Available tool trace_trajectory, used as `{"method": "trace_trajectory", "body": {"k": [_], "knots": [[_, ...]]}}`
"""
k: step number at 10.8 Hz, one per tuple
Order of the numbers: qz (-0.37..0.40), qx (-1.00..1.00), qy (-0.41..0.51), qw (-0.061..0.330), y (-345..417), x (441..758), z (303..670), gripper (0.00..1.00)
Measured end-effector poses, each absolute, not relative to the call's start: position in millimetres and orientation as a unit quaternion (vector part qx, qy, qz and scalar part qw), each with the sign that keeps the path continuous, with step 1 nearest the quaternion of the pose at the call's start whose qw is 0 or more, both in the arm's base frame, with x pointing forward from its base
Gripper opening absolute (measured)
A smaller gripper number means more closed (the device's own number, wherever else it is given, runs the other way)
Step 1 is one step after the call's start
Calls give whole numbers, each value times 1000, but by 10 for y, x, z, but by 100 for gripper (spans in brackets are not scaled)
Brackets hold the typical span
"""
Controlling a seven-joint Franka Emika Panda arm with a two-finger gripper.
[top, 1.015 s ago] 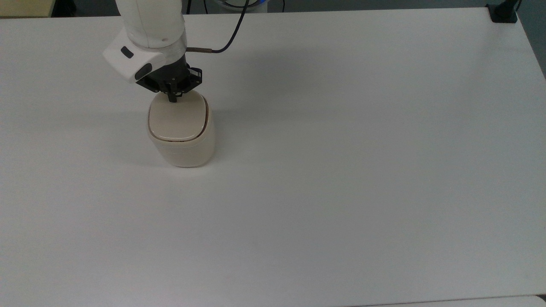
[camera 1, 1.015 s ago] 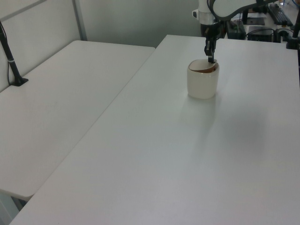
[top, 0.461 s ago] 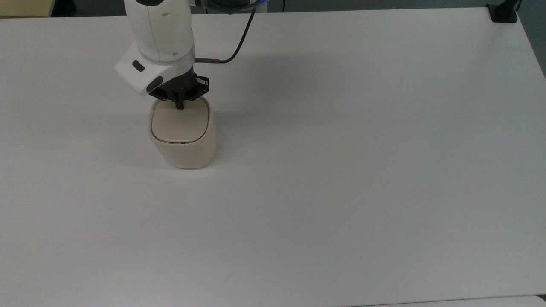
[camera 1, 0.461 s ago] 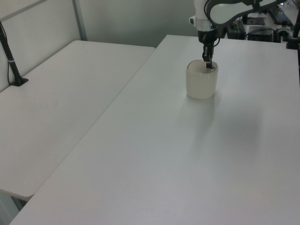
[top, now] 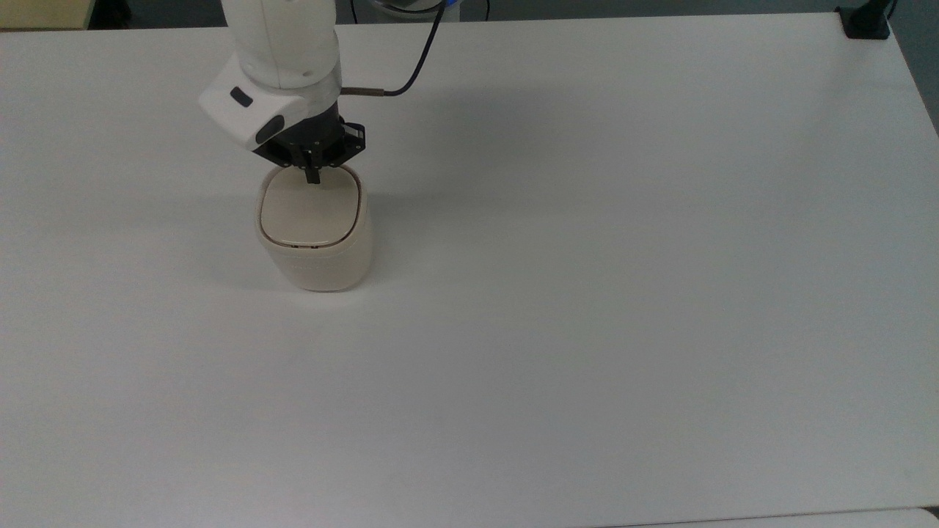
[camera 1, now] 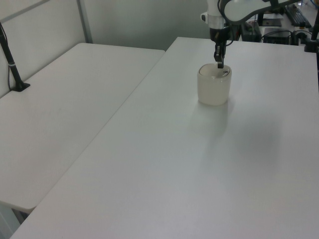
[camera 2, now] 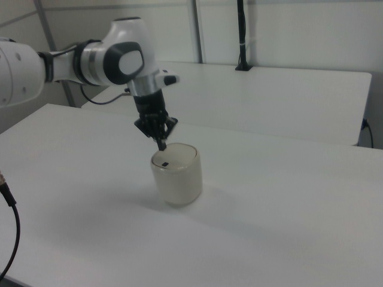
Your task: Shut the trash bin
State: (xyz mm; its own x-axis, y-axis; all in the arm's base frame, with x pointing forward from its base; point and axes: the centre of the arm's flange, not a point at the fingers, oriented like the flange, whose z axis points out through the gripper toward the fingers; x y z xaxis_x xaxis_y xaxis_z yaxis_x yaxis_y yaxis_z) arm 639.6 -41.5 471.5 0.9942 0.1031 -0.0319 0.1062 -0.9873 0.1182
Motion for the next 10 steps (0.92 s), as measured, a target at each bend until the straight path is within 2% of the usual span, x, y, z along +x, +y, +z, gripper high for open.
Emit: {"method": "trace_trajectory", "body": {"k": [3,7,8,9,10], "knots": [[26,998,28,57,85,6229,5278,2],[35,999,-4,36,208,5910,5816,5],[25,999,-4,36,214,5822,5889,7],[17,999,-5,36,204,5750,5948,15],[14,999,-5,36,196,5717,5972,27]]}}
